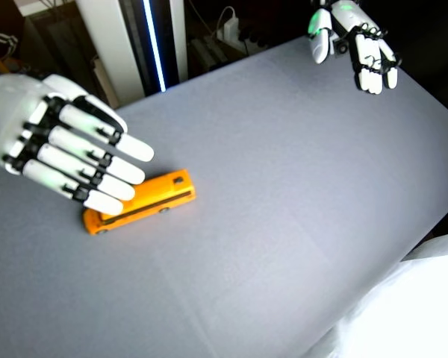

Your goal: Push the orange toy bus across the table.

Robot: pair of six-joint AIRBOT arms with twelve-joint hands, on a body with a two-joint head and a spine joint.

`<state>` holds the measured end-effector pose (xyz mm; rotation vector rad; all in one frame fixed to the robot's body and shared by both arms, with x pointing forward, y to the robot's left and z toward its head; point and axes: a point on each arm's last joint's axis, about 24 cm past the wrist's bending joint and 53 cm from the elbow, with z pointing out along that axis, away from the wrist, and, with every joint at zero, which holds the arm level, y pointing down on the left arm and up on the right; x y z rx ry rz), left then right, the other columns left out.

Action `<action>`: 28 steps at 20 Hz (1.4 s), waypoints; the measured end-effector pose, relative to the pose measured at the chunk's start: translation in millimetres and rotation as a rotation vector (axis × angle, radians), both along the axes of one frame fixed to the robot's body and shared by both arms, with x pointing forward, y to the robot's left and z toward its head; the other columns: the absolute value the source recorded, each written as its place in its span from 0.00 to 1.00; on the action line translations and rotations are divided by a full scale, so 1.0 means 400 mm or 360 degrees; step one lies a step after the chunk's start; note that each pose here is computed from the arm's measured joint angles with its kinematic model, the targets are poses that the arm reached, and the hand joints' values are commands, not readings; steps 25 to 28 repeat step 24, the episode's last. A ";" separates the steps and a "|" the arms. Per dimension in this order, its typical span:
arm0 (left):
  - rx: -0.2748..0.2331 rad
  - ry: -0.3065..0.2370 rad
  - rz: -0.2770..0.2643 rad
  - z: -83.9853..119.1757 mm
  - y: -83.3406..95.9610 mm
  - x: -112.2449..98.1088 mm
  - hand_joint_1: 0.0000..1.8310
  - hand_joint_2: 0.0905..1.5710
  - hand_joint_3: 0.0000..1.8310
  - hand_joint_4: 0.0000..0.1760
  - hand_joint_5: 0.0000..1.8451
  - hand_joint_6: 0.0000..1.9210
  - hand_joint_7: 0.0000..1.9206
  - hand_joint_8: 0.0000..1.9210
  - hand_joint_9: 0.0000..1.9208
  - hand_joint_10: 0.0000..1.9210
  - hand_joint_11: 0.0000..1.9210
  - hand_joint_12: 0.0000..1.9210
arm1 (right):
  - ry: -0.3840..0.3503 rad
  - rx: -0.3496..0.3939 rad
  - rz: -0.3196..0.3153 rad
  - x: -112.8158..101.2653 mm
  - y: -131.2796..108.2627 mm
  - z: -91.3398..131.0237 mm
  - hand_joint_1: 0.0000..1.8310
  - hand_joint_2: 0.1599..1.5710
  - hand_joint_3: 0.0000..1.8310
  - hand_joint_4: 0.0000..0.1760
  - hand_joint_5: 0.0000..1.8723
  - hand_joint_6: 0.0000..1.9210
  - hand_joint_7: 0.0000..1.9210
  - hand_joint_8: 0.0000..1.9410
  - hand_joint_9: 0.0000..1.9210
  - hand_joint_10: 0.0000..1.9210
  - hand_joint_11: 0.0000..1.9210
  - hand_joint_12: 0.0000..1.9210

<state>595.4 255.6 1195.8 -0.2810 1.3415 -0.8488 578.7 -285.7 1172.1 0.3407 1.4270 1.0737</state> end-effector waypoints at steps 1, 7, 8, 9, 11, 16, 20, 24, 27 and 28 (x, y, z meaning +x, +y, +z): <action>-0.0001 -0.0002 0.0000 0.001 0.000 0.000 0.00 0.88 0.00 0.15 0.19 0.00 0.20 0.00 0.20 0.00 0.02 0.21 | 0.0002 -0.0004 -0.0001 -0.001 -0.001 -0.002 0.15 0.96 0.00 0.13 0.13 0.00 0.15 0.00 0.19 0.00 0.12 0.15; -0.0014 0.0048 0.0034 -0.028 0.011 -0.007 0.00 0.88 0.00 0.15 0.19 0.00 0.21 0.00 0.21 0.00 0.02 0.19 | 0.0015 -0.0003 -0.0024 0.000 -0.010 -0.009 0.15 0.96 0.00 0.00 0.14 0.00 0.16 0.00 0.19 0.00 0.13 0.15; -0.0013 0.0056 0.0042 -0.032 0.015 -0.007 0.00 0.88 0.00 0.17 0.20 0.00 0.21 0.00 0.20 0.00 0.02 0.19 | 0.0016 -0.0003 -0.0029 0.001 -0.012 -0.009 0.15 0.96 0.00 0.00 0.14 0.00 0.16 0.00 0.19 0.00 0.13 0.14; -0.0017 0.0052 0.0049 -0.030 0.018 -0.006 0.00 0.89 0.00 0.16 0.20 0.00 0.21 0.00 0.20 0.00 0.01 0.19 | 0.0020 -0.0007 -0.0031 0.000 -0.013 -0.011 0.15 0.96 0.00 0.00 0.14 0.00 0.16 0.00 0.20 0.00 0.13 0.14; -0.0018 0.0046 0.0048 -0.028 0.017 -0.007 0.00 0.88 0.00 0.18 0.19 0.00 0.21 0.00 0.21 0.00 0.02 0.19 | 0.0023 -0.0008 -0.0028 0.000 -0.012 -0.012 0.15 0.96 0.00 0.00 0.14 0.00 0.16 0.00 0.20 0.00 0.13 0.14; -0.0024 0.0053 0.0050 -0.030 0.017 -0.009 0.01 0.87 0.00 0.20 0.21 0.00 0.21 0.00 0.21 0.00 0.06 0.20 | 0.0036 -0.0010 -0.0047 0.000 -0.019 -0.020 0.21 0.95 0.00 0.00 0.14 0.00 0.17 0.00 0.20 0.00 0.13 0.12; -0.0020 0.0055 0.0050 -0.032 0.018 -0.010 0.00 0.85 0.00 0.31 0.18 0.00 0.18 0.00 0.18 0.00 0.04 0.15 | 0.0035 -0.0006 -0.0069 0.003 -0.027 -0.019 0.23 0.92 0.00 0.00 0.16 0.00 0.19 0.00 0.22 0.00 0.17 0.09; -0.0019 0.0057 0.0050 -0.033 0.018 -0.011 0.00 0.85 0.00 0.34 0.16 0.00 0.13 0.00 0.11 0.00 0.00 0.04 | 0.0046 -0.0014 -0.0068 0.001 -0.028 -0.024 0.26 0.91 0.00 0.00 0.18 0.00 0.21 0.00 0.23 0.00 0.18 0.09; -0.0019 0.0057 0.0050 -0.033 0.018 -0.011 0.00 0.85 0.00 0.34 0.16 0.00 0.13 0.00 0.11 0.00 0.00 0.04 | 0.0046 -0.0014 -0.0068 0.001 -0.028 -0.024 0.26 0.91 0.00 0.00 0.18 0.00 0.21 0.00 0.23 0.00 0.18 0.09; -0.0019 0.0057 0.0050 -0.033 0.018 -0.011 0.00 0.85 0.00 0.34 0.16 0.00 0.13 0.00 0.11 0.00 0.00 0.04 | 0.0046 -0.0014 -0.0068 0.001 -0.028 -0.024 0.26 0.91 0.00 0.00 0.18 0.00 0.21 0.00 0.23 0.00 0.18 0.09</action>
